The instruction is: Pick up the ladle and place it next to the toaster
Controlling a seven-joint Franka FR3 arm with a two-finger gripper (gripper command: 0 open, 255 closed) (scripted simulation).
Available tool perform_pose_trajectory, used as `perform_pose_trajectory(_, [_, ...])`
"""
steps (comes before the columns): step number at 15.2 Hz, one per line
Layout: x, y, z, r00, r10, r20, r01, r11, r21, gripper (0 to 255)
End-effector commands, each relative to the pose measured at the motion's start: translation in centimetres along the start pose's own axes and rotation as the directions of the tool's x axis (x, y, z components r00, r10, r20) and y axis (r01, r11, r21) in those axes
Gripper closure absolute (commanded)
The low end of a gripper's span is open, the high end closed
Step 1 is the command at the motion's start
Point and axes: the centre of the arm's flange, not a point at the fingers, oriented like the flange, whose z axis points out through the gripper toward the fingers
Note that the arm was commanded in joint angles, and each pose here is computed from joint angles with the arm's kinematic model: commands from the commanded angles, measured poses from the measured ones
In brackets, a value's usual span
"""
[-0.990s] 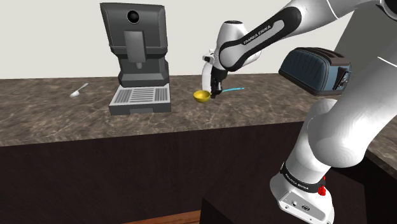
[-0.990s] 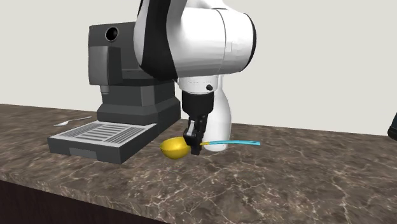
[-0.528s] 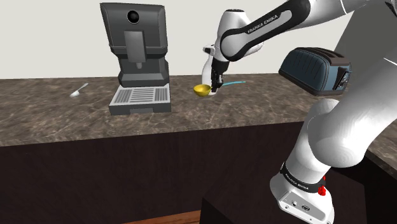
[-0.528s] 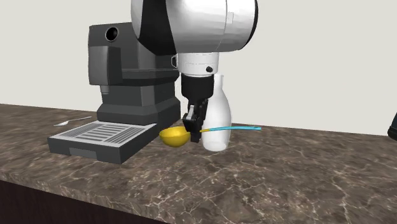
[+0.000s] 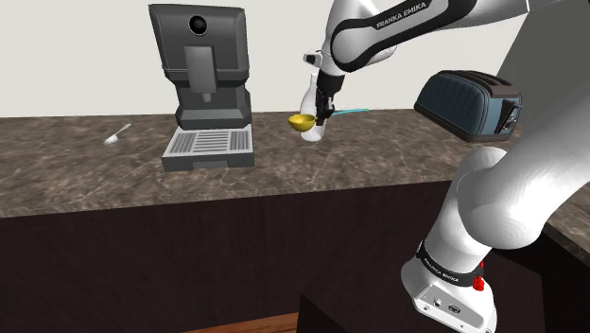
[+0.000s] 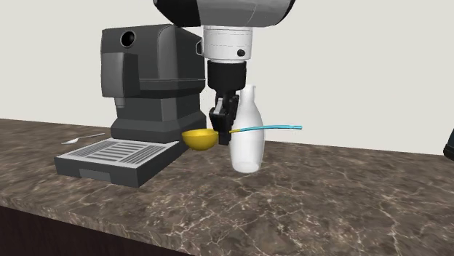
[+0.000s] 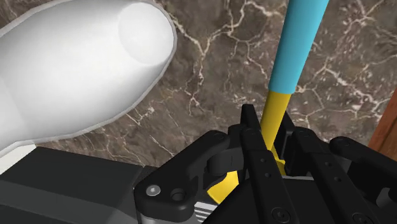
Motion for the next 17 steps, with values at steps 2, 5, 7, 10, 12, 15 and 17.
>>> perform_pose_trajectory(2, [0.2, 0.3, -1.5, 1.000, 0.000, 0.000, 0.000, 1.000, 0.000, 255])
perform_pose_trajectory(5, [0.3, 0.6, -3.1, 1.000, 0.000, 0.000, 0.000, 1.000, 0.000, 255])
perform_pose_trajectory(7, [0.4, 0.8, -4.1, 1.000, 0.000, 0.000, 0.000, 1.000, 0.000, 255])
perform_pose_trajectory(10, [0.5, 1.1, -5.7, 1.000, 0.000, 0.000, 0.000, 1.000, 0.000, 255])
perform_pose_trajectory(12, [0.6, 1.3, -6.7, 1.000, 0.000, 0.000, 0.000, 1.000, 0.000, 255])
perform_pose_trajectory(15, [0.7, 1.5, -8.3, 1.000, 0.000, 0.000, 0.000, 1.000, 0.000, 255])
perform_pose_trajectory(17, [0.8, 1.7, -9.3, 1.000, 0.000, 0.000, 0.000, 1.000, 0.000, 255])
